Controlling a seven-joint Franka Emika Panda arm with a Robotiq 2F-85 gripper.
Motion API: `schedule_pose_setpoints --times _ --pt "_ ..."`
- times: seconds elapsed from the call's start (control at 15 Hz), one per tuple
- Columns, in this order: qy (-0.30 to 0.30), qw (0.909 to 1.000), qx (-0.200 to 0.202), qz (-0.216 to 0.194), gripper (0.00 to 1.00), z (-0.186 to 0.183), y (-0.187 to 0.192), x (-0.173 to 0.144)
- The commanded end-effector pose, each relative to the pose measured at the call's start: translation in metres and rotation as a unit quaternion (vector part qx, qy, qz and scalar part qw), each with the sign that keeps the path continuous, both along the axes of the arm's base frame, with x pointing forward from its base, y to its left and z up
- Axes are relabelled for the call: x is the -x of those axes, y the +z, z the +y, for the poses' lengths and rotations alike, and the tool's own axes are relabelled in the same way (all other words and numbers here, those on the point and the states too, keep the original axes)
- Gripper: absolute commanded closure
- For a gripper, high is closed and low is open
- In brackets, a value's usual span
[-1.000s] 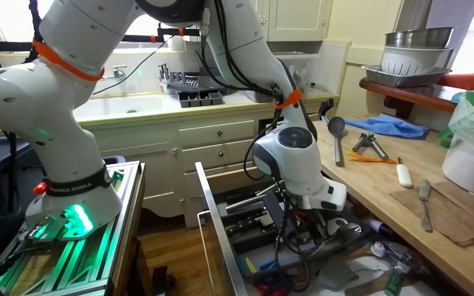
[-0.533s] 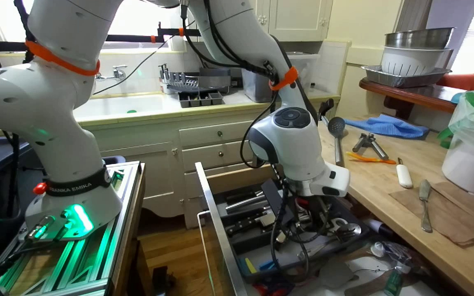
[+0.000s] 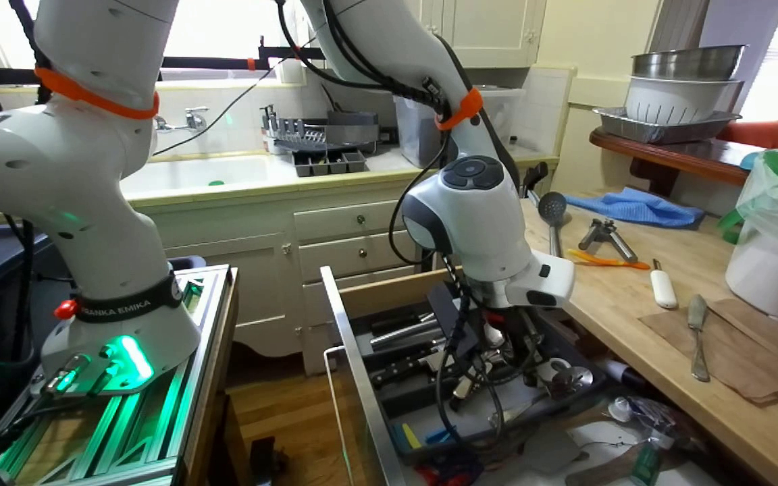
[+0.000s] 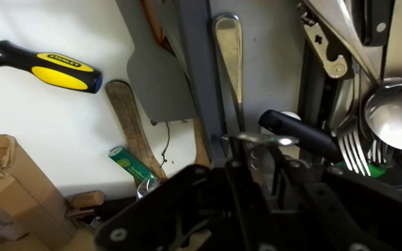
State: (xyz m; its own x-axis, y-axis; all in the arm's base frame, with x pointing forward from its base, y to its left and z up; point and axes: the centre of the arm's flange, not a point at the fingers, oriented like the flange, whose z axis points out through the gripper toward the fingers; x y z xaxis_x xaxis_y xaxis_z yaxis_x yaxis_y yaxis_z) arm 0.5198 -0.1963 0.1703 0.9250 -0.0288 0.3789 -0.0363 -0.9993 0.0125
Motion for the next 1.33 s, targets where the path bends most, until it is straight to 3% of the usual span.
schedule_pose_setpoints --times 0.0,0.33,0.8,1.27 --pt "-0.009 0.9999 -0.014 -0.005 0.96 0.0 0.026 0.01" --pt "-0.018 0.9995 -0.017 -0.02 0.96 -0.006 0.049 0.014" --pt "-0.022 0.9978 -0.052 -0.034 0.96 -0.005 0.072 0.017" --pt "-0.029 0.9956 -0.086 -0.022 0.96 -0.005 0.075 0.019"
